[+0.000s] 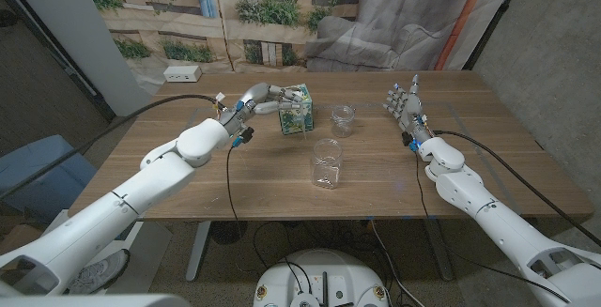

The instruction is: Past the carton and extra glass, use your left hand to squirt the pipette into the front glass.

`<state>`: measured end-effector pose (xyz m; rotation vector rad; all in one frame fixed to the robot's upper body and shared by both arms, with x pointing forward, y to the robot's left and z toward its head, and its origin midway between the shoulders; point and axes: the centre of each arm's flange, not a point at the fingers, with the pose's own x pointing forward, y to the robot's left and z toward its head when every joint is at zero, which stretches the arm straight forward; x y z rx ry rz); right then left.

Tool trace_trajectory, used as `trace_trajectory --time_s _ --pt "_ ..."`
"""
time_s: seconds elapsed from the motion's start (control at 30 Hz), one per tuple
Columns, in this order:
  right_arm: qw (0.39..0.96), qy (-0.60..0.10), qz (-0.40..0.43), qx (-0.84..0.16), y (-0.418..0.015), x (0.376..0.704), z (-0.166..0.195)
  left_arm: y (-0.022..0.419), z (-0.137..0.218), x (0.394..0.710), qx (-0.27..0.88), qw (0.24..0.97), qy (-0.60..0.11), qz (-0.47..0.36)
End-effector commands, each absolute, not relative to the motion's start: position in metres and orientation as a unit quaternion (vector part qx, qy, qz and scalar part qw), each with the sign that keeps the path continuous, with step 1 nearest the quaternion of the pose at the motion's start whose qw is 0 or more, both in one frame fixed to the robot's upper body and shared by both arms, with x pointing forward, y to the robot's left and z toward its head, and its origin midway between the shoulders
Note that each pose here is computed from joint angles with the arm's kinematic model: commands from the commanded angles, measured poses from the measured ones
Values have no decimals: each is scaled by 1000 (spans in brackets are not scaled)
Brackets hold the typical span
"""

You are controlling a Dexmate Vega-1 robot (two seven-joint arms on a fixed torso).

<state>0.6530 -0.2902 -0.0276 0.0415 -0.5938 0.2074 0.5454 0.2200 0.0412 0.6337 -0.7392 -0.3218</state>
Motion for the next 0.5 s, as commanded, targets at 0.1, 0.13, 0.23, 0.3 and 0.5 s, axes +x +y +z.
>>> trace_trajectory --time_s 0.1,0.13,0.23,0.3,0.5 --pt "951 -292 102 20 -290 653 -28 226 58 530 361 844 -369 -143" --pt "951 -292 102 21 -290 653 -28 226 59 529 368 841 -371 -140" --pt "951 -292 102 20 -290 653 -28 228 63 525 393 826 -382 -134" --pt "951 -292 102 20 -290 653 -28 228 66 523 406 818 -387 -126" --pt "951 -292 102 21 -290 653 -28 232 70 519 432 801 -400 -110"
